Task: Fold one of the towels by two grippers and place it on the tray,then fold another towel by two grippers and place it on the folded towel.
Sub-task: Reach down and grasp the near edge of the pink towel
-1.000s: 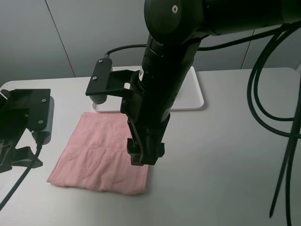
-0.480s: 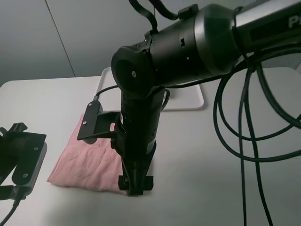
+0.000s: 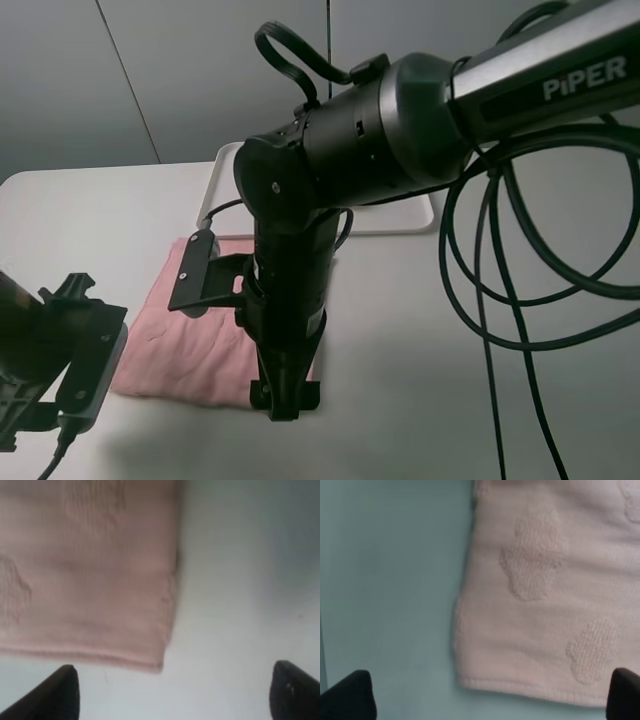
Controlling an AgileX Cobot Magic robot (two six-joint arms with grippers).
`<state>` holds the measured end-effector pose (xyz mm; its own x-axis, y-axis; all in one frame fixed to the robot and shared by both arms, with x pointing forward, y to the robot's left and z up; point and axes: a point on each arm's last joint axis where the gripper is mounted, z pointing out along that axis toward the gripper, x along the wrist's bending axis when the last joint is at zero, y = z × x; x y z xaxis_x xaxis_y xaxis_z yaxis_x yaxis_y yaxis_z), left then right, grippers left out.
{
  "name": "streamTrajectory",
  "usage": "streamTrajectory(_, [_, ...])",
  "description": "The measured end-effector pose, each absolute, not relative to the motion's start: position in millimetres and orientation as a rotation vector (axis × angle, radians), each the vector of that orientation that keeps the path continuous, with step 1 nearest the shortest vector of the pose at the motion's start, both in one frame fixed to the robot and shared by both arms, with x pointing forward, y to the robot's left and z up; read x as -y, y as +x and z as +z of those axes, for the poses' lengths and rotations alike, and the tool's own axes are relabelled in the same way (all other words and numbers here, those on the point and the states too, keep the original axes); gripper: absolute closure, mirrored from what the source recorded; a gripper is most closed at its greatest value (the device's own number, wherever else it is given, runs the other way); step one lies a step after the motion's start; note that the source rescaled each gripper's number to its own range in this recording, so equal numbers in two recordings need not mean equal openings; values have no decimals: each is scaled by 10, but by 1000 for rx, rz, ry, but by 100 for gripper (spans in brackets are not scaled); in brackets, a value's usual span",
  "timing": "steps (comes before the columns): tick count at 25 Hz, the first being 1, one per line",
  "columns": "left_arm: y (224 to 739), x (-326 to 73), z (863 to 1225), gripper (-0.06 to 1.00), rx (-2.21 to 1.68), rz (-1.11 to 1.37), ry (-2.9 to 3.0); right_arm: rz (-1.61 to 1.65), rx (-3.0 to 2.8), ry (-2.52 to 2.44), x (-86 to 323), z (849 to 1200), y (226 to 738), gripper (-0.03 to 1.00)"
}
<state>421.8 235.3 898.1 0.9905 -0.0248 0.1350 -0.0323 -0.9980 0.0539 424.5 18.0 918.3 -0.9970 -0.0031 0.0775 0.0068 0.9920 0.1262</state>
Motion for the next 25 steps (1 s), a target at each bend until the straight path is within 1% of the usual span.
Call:
streamTrajectory(3, [4211, -2261, 8856, -4, 108, 159, 3087, -199, 3060, 0, -182, 9183, 4248, -3])
streamTrajectory(6, [4197, -2237, 8730, -4, 130, 78, 3108, -200, 3061, 3, -181, 9179, 4247, -3])
streamTrajectory(8, [4207, -2238, 8693, -4, 134, 69, 3117, -200, 3061, 2, -179, 9175, 4246, -3])
streamTrajectory(15, [4240, -2244, 8688, -4, 102, 121, 3126, -212, 3067, 1, -182, 9168, 4249, -3])
streamTrajectory(25, [4248, -2248, 8689, -4, 115, 134, 3130, -218, 3062, -7, -186, 9169, 4246, -3])
